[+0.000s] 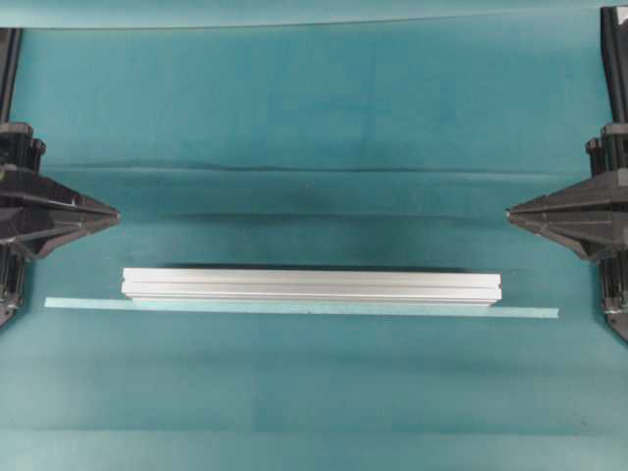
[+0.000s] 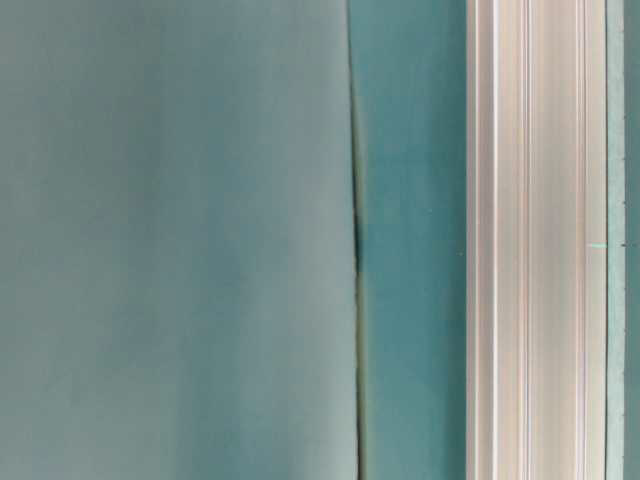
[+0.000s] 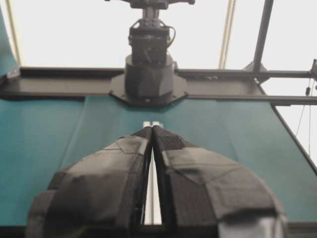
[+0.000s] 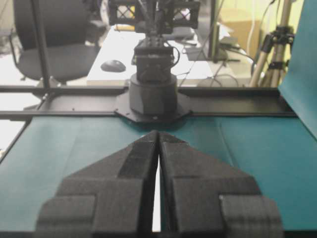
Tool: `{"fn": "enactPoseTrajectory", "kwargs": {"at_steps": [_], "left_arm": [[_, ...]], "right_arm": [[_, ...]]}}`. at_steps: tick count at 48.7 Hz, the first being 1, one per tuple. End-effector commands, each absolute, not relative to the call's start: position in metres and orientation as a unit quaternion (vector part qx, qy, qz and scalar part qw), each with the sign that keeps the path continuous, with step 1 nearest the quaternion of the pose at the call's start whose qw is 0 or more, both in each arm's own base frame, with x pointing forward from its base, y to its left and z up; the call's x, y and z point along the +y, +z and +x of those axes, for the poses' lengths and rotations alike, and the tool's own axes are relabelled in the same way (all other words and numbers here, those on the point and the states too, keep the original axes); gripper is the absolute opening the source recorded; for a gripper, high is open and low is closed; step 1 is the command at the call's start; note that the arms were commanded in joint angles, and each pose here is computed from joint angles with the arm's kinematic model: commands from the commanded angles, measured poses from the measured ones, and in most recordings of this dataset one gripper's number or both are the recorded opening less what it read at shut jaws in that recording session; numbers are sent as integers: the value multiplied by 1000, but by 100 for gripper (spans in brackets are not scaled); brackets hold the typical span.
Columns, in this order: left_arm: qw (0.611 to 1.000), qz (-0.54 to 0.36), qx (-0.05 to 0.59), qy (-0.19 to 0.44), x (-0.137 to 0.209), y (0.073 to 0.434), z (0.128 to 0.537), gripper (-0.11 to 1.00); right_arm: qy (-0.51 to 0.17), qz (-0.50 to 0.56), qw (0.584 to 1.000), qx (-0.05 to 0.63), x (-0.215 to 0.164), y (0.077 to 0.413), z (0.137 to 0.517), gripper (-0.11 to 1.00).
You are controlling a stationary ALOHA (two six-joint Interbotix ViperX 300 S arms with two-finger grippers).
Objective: Lift the metal rail with both hands.
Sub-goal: 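Move both grippers down over the two ends of the silver rail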
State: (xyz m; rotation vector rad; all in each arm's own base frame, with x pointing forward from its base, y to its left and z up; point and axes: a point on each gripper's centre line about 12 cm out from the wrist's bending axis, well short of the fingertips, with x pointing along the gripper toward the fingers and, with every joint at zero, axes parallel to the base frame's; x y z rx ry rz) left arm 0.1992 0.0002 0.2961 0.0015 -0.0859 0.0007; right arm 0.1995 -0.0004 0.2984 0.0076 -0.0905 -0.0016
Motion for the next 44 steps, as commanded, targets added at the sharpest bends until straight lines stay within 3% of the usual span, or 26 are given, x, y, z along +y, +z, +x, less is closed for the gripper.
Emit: {"fn": "enactPoseTrajectory", "kwargs": {"at_steps": [1,6,10,24,44], "left_arm": [[1000,-15,-15,3,1,300,212,14],[999,-14,34,4,2,296,223,5],[999,-12,53,4,2,298,229,-2],[991,-29,134,10,3,313,253,-2],[934,-72,349,36,4,275,291,-2]], "right_arm": [[-12,16,999,-48,-5,300,202,10],[-20,57,998,-26,-7,299,208,1],[-22,74,997,9,-8,295,215,0],[-34,94,981,169,-11,284,252,0],[-49,123,907,400,-9,255,290,0]]}}
